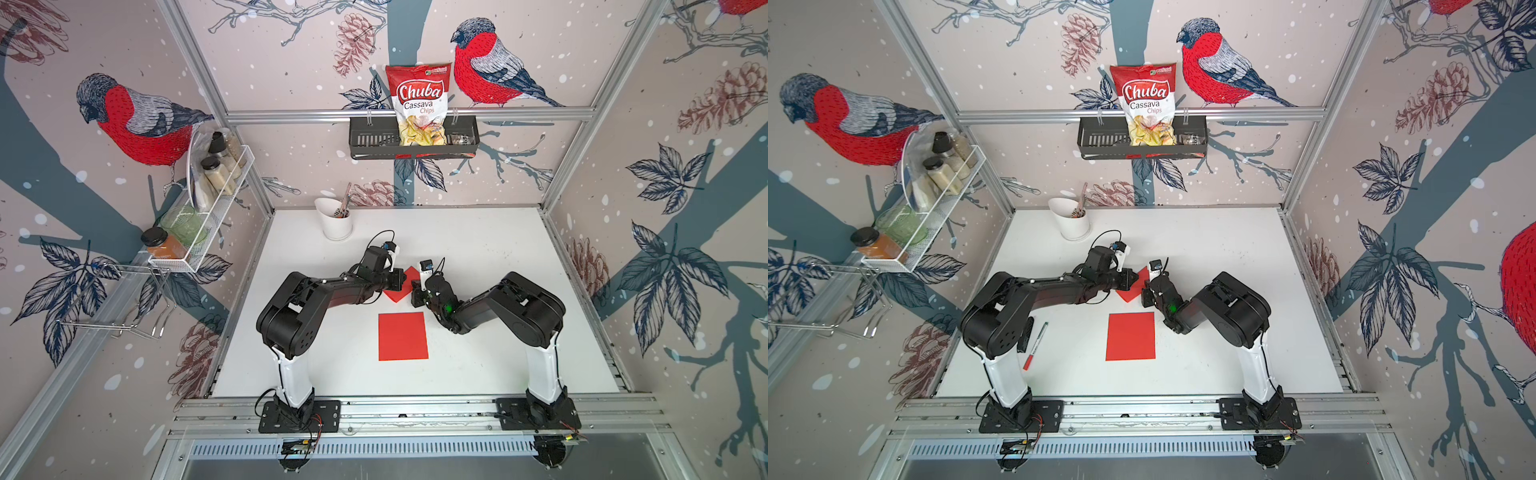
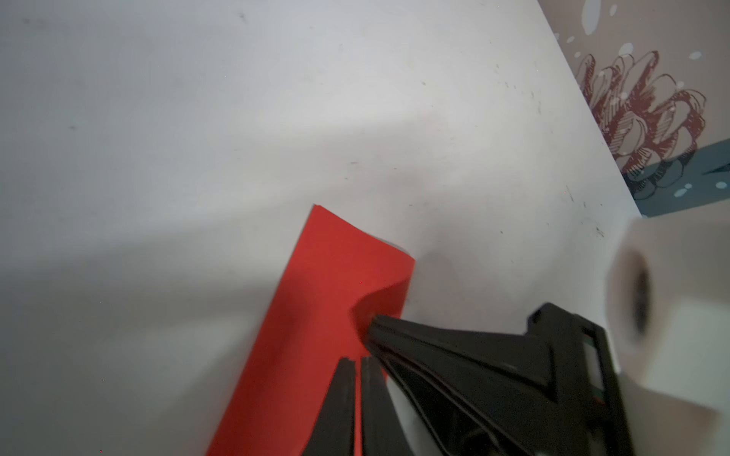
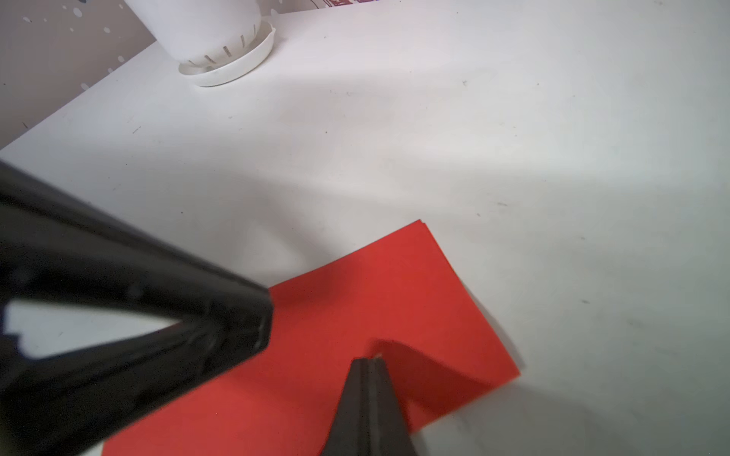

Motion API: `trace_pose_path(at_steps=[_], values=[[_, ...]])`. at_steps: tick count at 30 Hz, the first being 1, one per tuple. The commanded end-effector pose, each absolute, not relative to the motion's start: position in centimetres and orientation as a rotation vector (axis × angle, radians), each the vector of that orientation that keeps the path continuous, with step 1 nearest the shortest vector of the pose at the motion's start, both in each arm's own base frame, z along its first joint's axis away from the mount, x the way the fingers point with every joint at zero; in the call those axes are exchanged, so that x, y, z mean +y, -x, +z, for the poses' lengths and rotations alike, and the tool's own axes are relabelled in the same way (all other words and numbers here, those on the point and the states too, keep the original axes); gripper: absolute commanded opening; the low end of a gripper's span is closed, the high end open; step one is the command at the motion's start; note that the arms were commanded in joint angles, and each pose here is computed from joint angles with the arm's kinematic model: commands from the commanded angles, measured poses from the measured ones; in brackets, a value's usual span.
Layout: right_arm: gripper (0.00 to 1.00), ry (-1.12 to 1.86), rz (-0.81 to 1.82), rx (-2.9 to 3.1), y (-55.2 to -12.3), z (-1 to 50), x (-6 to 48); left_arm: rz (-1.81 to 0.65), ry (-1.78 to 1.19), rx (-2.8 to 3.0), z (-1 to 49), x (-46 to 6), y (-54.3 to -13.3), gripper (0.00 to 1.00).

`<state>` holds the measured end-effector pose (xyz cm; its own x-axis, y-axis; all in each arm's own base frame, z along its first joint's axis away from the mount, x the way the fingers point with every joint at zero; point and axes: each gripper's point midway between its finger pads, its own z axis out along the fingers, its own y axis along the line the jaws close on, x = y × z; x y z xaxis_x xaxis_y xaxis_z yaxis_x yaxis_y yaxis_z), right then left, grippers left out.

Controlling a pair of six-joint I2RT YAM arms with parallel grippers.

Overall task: Fold the square paper along the opposite sides
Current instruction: Smooth out the paper at the center of the board.

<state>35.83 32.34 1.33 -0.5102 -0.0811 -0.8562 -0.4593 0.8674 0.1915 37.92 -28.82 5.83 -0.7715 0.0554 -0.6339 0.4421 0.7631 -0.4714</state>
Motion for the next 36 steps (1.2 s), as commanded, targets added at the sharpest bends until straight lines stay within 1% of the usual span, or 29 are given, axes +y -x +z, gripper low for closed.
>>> trace_pose_path(at_steps=[1,2,5,8,11,16,18,20,24,28,33,36], values=[[0.00,0.461,0.422,2.259,-33.2,-3.3,30.1,-0.745,-0.426,2.394,4.1,-28.3,-37.5,0.10],[0.00,0.485,0.441,2.248,-33.1,-3.1,30.3,-0.726,-0.440,2.416,3.5,-28.4,-37.8,0.09],[0.00,0.536,0.450,2.182,-33.1,-1.9,30.2,-0.712,-0.506,2.411,4.0,-30.3,-40.6,0.04],[0.00,0.526,0.476,2.122,-33.4,-0.1,29.5,-0.691,-0.509,2.435,3.2,-30.8,-42.1,0.01],[0.00,0.512,0.526,2.049,-34.0,2.5,29.4,-0.733,-0.507,2.441,2.7,-31.2,-41.6,0.00],[0.00,0.468,0.611,1.957,-35.6,6.9,29.6,-0.804,-0.501,2.460,1.1,-31.0,-39.3,0.00],[0.00,0.443,0.630,1.946,-36.3,7.8,29.3,-0.825,-0.516,2.424,2.0,-31.2,-38.8,0.00],[0.00,0.401,0.652,1.953,-36.8,8.4,28.7,-0.800,-0.519,2.388,3.6,-31.0,-39.2,0.00],[0.00,0.276,0.624,2.055,-36.4,8.1,26.7,-0.746,-0.464,2.363,5.4,-29.8,-40.5,0.00],[0.00,0.174,0.602,2.180,-34.2,6.7,24.8,-0.719,-0.342,2.384,5.3,-27.9,-41.6,0.00],[0.00,0.057,0.612,2.331,-32.5,4.0,23.9,-0.684,-0.263,2.416,5.0,-26.6,-41.4,0.00],[0.00,0.059,0.604,2.351,-32.9,3.0,24.1,-0.693,-0.251,2.399,5.8,-26.5,-41.2,0.00]])
